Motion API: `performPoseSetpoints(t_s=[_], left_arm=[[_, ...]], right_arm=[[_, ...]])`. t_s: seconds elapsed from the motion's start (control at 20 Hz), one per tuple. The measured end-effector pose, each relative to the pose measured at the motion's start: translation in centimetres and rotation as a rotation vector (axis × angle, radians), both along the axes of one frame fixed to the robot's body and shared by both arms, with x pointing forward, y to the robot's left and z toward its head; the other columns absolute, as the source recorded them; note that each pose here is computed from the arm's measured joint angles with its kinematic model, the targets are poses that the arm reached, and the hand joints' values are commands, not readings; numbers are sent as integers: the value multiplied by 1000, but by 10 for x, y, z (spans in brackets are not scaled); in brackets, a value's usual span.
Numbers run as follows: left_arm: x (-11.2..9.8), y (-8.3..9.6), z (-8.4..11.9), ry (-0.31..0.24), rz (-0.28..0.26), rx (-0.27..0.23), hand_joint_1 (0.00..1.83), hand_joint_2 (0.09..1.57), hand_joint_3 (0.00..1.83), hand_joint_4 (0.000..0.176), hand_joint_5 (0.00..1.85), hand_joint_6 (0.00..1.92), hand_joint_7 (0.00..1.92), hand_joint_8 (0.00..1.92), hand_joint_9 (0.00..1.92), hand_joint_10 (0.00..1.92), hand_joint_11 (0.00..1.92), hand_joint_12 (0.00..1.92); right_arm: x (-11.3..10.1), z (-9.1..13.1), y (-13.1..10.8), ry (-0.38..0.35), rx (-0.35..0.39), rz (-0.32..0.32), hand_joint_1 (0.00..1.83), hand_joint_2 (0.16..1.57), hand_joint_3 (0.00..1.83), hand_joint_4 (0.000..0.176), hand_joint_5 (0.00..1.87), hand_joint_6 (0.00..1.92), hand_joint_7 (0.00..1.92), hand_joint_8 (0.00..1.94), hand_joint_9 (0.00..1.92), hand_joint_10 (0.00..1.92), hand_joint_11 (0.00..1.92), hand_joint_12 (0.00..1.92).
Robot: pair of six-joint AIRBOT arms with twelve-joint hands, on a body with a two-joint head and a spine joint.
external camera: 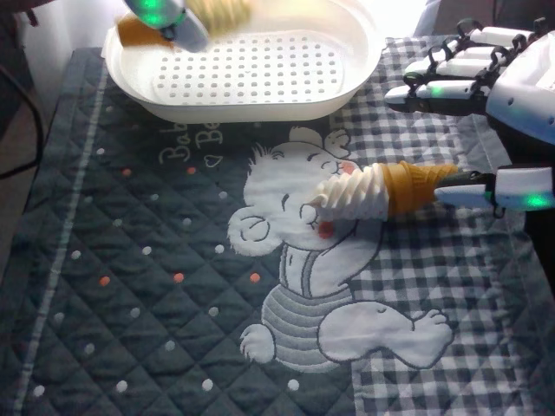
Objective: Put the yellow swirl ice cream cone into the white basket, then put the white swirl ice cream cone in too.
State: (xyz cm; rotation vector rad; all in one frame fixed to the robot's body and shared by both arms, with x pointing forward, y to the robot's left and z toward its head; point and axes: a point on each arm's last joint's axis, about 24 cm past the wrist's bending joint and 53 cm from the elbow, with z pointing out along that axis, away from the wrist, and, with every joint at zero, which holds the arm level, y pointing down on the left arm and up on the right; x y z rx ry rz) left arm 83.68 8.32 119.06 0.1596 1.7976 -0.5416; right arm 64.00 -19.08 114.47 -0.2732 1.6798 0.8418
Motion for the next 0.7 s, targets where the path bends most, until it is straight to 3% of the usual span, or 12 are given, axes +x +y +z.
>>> performPoseSetpoints(t_s=[0.05,0.1,0.15,0.25,0.3,0.4,0.45,0.55,0.6,0.65,0.7], left_arm=[[0,-3,-2,5,-2,1,744,765,0,140,358,0,577,0,481,210,74,1250],[0,-4,-2,6,-3,0,724,748,0,158,305,0,527,0,450,163,14,1306],[-2,-4,-1,3,-7,-2,722,760,0,172,233,5,476,3,279,578,2,1424],[-10,3,9,-21,-24,-13,675,797,1,176,183,0,287,0,225,138,0,900],[-13,5,12,-32,-32,-10,648,817,4,176,160,1,248,1,211,59,0,788],[-32,7,26,-79,-78,-35,669,797,0,172,177,1,249,1,248,9,0,787],[-44,5,32,-103,-111,-54,656,805,1,175,165,4,232,5,224,11,0,673],[-65,7,37,-130,-152,-90,662,813,2,176,135,0,216,1,210,5,0,633],[-82,9,38,-151,-182,-94,686,799,0,176,158,1,220,0,217,3,0,733],[-92,12,40,-165,-197,-94,686,797,0,173,181,4,238,3,236,6,0,706],[-104,17,42,-178,-211,-95,649,804,2,155,199,4,230,1,231,2,0,663]], right_arm=[[-1,-1,1,1,-2,6,594,1051,2,87,401,0,379,3,421,0,123,687],[-1,-1,1,2,-2,9,599,1054,3,87,395,0,380,3,411,0,101,682],[-1,-1,2,5,1,10,622,1059,0,78,393,1,359,1,369,0,86,603],[-1,-1,2,15,12,8,605,1070,0,50,402,0,344,3,354,0,136,462],[-1,-1,1,20,18,8,592,1063,1,54,389,0,332,0,364,0,214,390],[-2,3,2,45,70,16,558,1034,0,108,331,0,313,1,349,0,307,172],[-3,8,4,38,91,27,555,1043,3,96,316,0,267,0,284,0,261,131],[-5,15,6,26,122,42,564,1047,4,90,312,0,243,0,245,0,228,110],[-6,18,9,19,142,50,598,1032,0,71,339,10,253,5,243,2,241,111],[-7,20,10,15,154,55,659,1021,0,61,355,14,273,12,251,6,250,112],[-7,19,12,17,161,60,732,997,0,54,373,7,302,7,276,6,273,118]])
